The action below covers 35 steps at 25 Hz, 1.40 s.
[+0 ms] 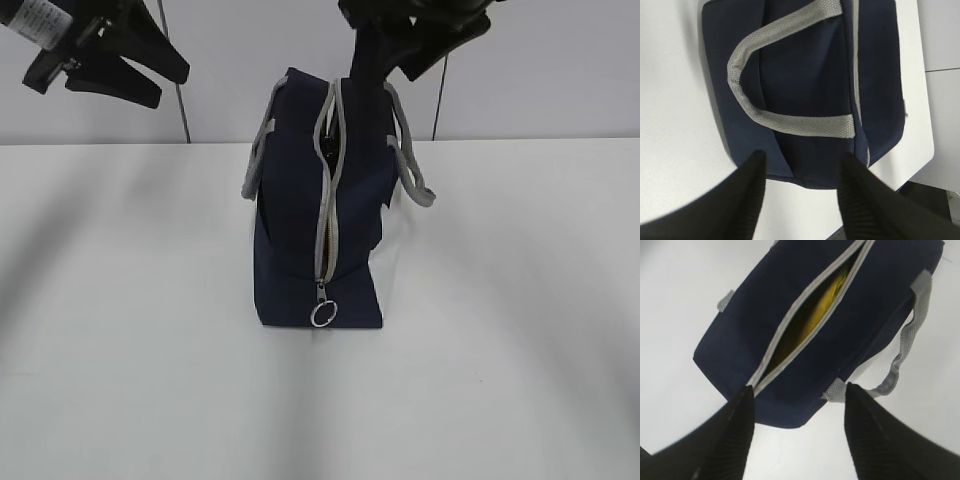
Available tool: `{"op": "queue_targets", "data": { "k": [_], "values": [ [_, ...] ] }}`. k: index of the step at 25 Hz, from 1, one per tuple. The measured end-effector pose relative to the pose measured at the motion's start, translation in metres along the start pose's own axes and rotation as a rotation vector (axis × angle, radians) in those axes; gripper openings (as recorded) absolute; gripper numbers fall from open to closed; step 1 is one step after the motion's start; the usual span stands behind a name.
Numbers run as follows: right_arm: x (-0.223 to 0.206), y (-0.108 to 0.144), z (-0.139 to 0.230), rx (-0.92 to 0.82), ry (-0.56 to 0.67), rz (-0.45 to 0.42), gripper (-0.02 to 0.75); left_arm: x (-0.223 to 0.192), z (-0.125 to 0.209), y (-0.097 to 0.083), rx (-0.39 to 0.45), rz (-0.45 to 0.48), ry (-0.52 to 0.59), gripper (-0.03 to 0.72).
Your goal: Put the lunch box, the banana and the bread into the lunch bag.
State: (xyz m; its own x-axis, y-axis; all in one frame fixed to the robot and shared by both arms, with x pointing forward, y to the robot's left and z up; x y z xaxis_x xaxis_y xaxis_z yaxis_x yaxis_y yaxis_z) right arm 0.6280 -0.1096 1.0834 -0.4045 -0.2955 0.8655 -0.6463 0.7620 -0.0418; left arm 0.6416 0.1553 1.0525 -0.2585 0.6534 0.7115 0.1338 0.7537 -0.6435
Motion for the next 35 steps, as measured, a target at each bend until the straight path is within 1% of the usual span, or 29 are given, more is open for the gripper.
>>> {"op": "queue_targets", "data": {
  "k": [4, 6, 11, 14, 16, 19, 21, 24, 28, 31, 35],
  "values": [
    [-0.003, 0.024, 0.017, 0.095, 0.06, 0.025, 0.425, 0.013, 0.002, -0.009, -0.026, -0.001, -0.022, 0.34],
    [-0.004, 0.039, 0.022, 0.128, 0.044, 0.017, 0.425, 0.016, 0.003, -0.011, -0.032, -0.001, -0.027, 0.34],
    [0.003, 0.058, 0.035, 0.18, -0.143, 0.037, 0.425, 0.019, 0.004, -0.013, -0.038, -0.002, -0.031, 0.34],
    [-0.003, 0.067, 0.06, 0.216, -0.239, 0.048, 0.425, 0.018, 0.005, -0.014, -0.041, -0.002, -0.029, 0.34],
    [-0.003, 0.07, 0.072, 0.225, -0.328, 0.062, 0.425, 0.016, 0.006, -0.017, -0.048, 0.0, -0.023, 0.34],
    [-0.016, 0.07, 0.089, 0.2, -0.459, 0.105, 0.425, 0.012, 0.009, -0.022, -0.062, 0.001, -0.011, 0.34],
    [-0.024, 0.066, 0.096, 0.176, -0.531, 0.139, 0.425, 0.009, 0.012, -0.022, -0.08, -0.018, 0.0, 0.34],
    [-0.034, 0.063, 0.11, 0.14, -0.597, 0.175, 0.425, 0.007, 0.014, -0.018, -0.105, -0.061, 0.01, 0.34],
    [-0.04, 0.058, 0.122, 0.112, -0.697, 0.225, 0.425, 0.007, 0.014, -0.016, -0.111, -0.074, 0.013, 0.34],
    [-0.054, 0.06, 0.135, 0.111, -0.685, 0.216, 0.425, 0.007, 0.014, -0.016, -0.112, -0.076, 0.013, 0.34],
    [-0.077, 0.071, 0.148, 0.141, -0.628, 0.155, 0.425, 0.007, 0.014, -0.015, -0.112, -0.077, 0.013, 0.34]
  ]
}}
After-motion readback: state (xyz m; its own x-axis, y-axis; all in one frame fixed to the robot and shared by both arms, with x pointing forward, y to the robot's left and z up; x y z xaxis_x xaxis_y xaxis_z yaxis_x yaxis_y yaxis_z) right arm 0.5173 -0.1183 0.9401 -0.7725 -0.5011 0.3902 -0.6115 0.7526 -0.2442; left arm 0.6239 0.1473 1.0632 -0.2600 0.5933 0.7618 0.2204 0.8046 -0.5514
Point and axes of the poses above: a point on each arm's last joint axis where the gripper is mounted, x pointing back along that axis away from the gripper, y along the wrist's bending axis when the last joint is at zero, z = x × y, the point moved 8 cm from there along -x, pointing out along that axis toward the gripper, and after that the axes turned 6 degrees about x, right-handed, at the moved point
